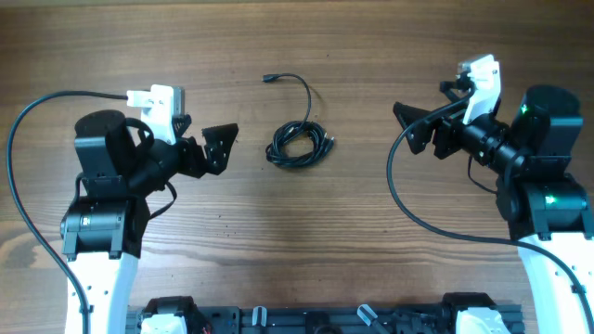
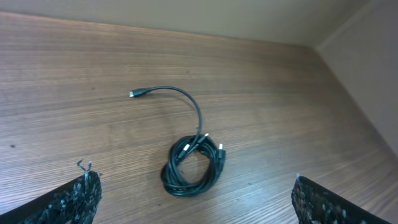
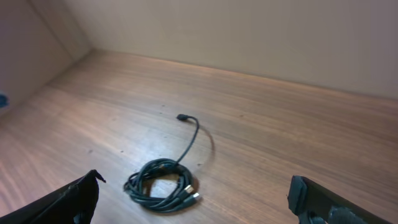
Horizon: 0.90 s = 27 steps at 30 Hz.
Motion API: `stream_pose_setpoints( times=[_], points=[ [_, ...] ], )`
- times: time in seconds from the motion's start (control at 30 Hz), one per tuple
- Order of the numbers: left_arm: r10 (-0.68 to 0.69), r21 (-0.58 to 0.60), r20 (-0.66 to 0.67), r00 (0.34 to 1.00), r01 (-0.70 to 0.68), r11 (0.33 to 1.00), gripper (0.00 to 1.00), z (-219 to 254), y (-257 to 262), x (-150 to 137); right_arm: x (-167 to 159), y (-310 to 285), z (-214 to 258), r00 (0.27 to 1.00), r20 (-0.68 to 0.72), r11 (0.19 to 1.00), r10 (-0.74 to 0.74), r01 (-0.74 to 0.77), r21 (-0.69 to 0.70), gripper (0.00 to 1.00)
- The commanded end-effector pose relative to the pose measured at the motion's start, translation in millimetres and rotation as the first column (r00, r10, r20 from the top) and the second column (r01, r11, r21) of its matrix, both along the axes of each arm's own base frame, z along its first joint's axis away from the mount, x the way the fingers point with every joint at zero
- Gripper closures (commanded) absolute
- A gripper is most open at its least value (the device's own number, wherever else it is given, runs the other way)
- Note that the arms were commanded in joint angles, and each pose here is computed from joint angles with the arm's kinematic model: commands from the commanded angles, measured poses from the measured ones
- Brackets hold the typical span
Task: Untangle cables
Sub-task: 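Move both grippers forward toward the black cable coil from either side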
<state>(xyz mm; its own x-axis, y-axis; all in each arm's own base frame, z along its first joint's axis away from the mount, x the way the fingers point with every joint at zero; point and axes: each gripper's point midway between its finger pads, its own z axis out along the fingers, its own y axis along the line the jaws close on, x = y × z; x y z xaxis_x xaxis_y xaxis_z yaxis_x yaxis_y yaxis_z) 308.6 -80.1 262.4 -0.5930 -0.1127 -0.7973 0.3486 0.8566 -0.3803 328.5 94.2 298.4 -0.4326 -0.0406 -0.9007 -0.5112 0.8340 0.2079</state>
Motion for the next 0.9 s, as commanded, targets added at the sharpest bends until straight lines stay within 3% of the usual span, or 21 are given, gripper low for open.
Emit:
stream_pose_setpoints(
  times=[0.0,0.33,0.63,0.87],
  points=[
    [-0.017,-0.090,-0.018,1.000,0.016,0.996,0.00,12,-9,-1,-5,11,8,0.998,0.000,0.997,0.063,-0.063,0.032,0.00],
    [0.055,-0.141,-0.173,0.983,-0.080,0.987,0.05,-20,-25,24,-9,14,5,0.994,-0.098,0.990,0.041,-0.027,0.137,0.00],
    [0.133,-0.078,-0.211,0.968,-0.152,0.985,0.07,-44,-55,40,0,14,-14,0.986,-0.164,0.990,0.041,-0.018,0.139,0.00],
    [0.134,-0.138,-0.224,0.965,-0.167,0.976,0.08,-53,-78,62,11,14,-40,0.969,-0.244,0.990,0.041,-0.007,0.139,0.00]
  ],
)
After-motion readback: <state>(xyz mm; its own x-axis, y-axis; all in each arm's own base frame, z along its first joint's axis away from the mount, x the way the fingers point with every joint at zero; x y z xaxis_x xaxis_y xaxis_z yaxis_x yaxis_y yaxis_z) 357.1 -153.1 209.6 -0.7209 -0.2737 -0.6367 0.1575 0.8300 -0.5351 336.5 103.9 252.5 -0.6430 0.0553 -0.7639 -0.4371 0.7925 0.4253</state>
